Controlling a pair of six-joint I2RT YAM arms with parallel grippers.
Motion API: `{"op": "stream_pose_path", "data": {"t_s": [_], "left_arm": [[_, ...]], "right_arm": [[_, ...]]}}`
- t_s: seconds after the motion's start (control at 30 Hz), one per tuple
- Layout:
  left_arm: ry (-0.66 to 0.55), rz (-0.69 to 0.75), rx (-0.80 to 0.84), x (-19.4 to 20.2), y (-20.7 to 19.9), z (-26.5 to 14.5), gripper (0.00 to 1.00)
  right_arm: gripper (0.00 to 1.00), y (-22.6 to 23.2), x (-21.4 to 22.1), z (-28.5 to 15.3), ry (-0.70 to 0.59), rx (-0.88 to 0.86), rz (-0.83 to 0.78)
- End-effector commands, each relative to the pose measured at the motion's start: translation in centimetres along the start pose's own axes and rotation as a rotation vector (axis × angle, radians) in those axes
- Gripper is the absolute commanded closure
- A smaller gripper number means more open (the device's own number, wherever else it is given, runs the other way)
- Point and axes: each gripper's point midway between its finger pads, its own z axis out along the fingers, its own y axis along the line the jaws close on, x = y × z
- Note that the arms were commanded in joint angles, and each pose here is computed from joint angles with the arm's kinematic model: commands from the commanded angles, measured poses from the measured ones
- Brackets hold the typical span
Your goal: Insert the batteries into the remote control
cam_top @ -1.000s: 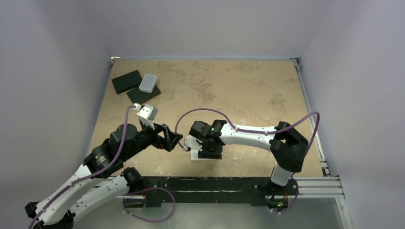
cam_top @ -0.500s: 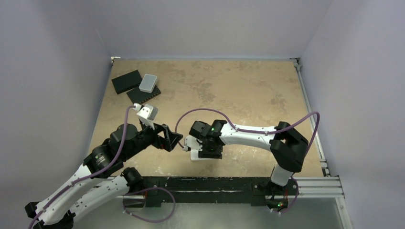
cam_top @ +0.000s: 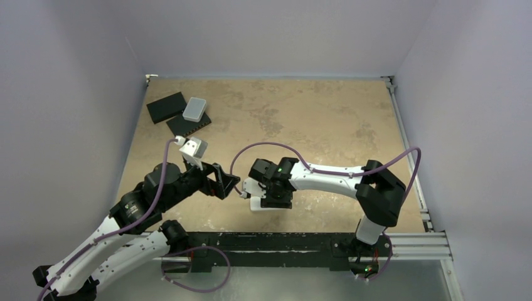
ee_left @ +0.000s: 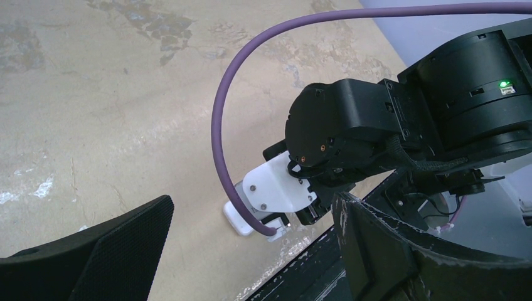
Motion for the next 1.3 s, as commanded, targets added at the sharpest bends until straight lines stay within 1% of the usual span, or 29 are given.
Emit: {"op": "stream_pose_path", "data": {"t_s": [0.0, 0.5, 1.27], "left_arm": [[-0.042, 0.009, 0.017, -1.0, -0.3, 0.0, 0.01], [-0.04, 0.011, 0.02, -0.9, -0.4, 0.0, 0.01], [-0.042, 0.011, 0.02, -1.0, -0.4, -0.1, 0.01]], "right_arm": [[0.69, 0.1, -0.2, -0.3, -0.013, -0.005, -0.011], [0.69, 0.5, 0.3, -0.1, -0.005, -0.017, -0.011], [0.71, -0.1, -0.8, 0.5, 0.0, -0.016, -0.022]]}}
